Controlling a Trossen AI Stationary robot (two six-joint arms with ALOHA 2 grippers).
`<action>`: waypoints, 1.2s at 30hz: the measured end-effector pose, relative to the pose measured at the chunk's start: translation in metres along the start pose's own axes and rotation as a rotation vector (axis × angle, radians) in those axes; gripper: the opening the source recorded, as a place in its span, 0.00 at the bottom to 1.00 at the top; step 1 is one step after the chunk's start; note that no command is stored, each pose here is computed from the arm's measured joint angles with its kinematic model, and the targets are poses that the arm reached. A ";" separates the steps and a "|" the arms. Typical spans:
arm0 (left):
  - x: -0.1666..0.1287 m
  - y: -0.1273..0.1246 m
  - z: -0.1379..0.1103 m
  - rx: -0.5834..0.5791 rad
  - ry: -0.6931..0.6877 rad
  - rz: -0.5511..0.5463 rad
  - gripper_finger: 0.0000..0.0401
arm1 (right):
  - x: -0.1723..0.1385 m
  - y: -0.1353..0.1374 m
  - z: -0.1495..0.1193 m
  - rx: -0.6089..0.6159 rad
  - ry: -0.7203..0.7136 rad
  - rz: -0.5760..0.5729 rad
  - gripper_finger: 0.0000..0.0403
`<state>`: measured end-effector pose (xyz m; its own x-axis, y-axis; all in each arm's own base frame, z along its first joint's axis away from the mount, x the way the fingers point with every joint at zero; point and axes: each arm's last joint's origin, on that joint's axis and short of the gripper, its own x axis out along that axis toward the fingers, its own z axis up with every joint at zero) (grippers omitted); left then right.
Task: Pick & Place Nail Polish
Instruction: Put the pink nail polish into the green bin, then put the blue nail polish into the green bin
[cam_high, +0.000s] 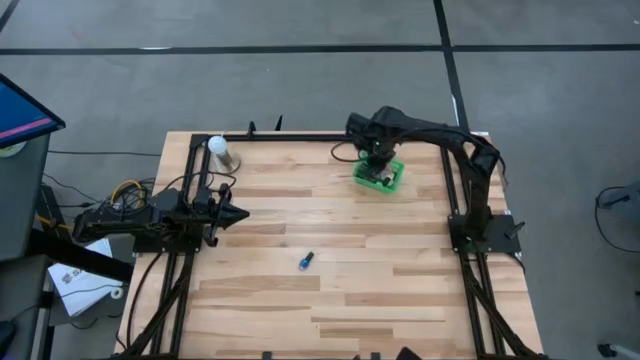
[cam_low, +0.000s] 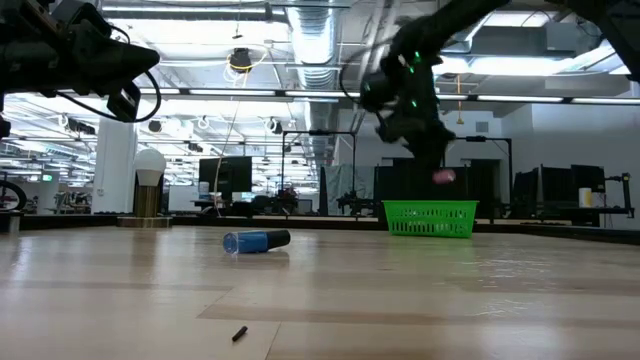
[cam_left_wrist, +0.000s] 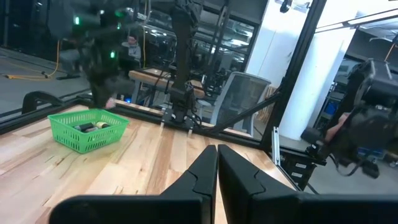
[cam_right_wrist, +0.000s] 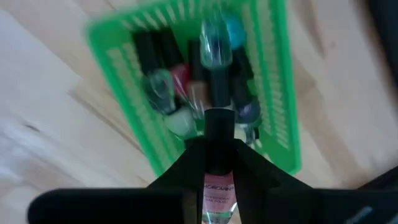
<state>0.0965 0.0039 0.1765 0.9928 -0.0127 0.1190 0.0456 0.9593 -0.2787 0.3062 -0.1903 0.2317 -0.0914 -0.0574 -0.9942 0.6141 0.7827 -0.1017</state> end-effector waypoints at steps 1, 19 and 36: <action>0.000 0.000 0.000 0.000 0.000 0.000 0.02 | 0.008 -0.001 -0.002 0.003 0.019 -0.001 0.11; 0.000 0.000 0.000 0.000 0.000 0.000 0.02 | 0.020 0.003 -0.006 0.011 -0.027 0.007 0.40; 0.000 0.000 0.000 0.000 0.000 0.000 0.02 | -0.084 0.188 -0.029 -0.515 -0.834 0.533 0.52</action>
<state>0.0965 0.0039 0.1764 0.9929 -0.0128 0.1187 0.0457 0.9593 -0.2787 0.4068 -0.0204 0.2970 0.7607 0.1158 -0.6387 0.0017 0.9836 0.1803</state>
